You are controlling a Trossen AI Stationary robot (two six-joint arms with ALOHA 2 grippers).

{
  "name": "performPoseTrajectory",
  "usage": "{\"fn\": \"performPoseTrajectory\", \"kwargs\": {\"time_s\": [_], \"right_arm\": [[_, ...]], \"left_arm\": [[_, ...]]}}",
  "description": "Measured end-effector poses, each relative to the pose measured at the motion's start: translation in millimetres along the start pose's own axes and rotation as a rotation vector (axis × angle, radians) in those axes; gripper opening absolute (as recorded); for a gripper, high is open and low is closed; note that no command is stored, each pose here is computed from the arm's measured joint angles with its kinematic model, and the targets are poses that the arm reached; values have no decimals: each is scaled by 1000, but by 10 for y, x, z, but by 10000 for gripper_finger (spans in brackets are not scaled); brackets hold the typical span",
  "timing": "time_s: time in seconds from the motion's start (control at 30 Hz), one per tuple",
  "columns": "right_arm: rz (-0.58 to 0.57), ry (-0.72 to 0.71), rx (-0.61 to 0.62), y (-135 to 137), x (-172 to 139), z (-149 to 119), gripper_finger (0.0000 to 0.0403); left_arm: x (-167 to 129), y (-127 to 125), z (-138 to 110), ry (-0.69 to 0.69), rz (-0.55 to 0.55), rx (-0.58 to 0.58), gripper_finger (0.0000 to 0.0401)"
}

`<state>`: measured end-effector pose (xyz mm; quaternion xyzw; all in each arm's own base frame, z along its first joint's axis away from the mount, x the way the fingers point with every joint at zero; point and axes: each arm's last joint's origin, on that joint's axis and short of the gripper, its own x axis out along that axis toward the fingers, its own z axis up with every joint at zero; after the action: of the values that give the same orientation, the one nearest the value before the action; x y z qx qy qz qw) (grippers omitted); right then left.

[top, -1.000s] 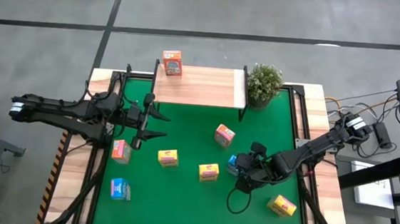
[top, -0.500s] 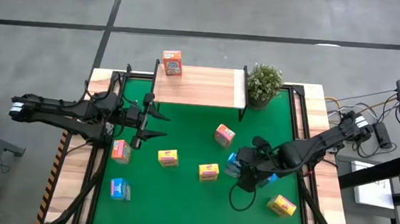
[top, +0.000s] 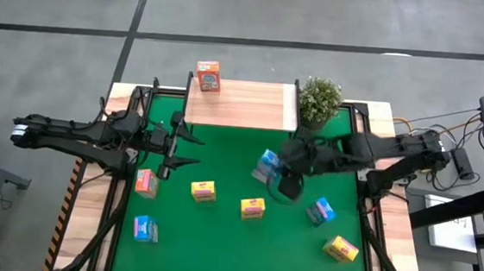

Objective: Stack cereal on shelf
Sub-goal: Put the middle blue cereal box on the shelf

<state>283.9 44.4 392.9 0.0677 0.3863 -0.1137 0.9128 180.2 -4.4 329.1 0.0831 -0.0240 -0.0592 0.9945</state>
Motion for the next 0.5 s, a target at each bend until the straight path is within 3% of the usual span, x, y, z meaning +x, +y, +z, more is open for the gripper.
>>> {"fn": "performPoseTrajectory", "kwargs": {"time_s": [0.23,0.5], "right_arm": [[37,-119,-59,-439,26,331,139],[-36,-141,-159,-907,218,660,139]], "left_arm": [[-79,38,-16,64,156,45,208],[-100,42,-35,95,175,81,208]]}}
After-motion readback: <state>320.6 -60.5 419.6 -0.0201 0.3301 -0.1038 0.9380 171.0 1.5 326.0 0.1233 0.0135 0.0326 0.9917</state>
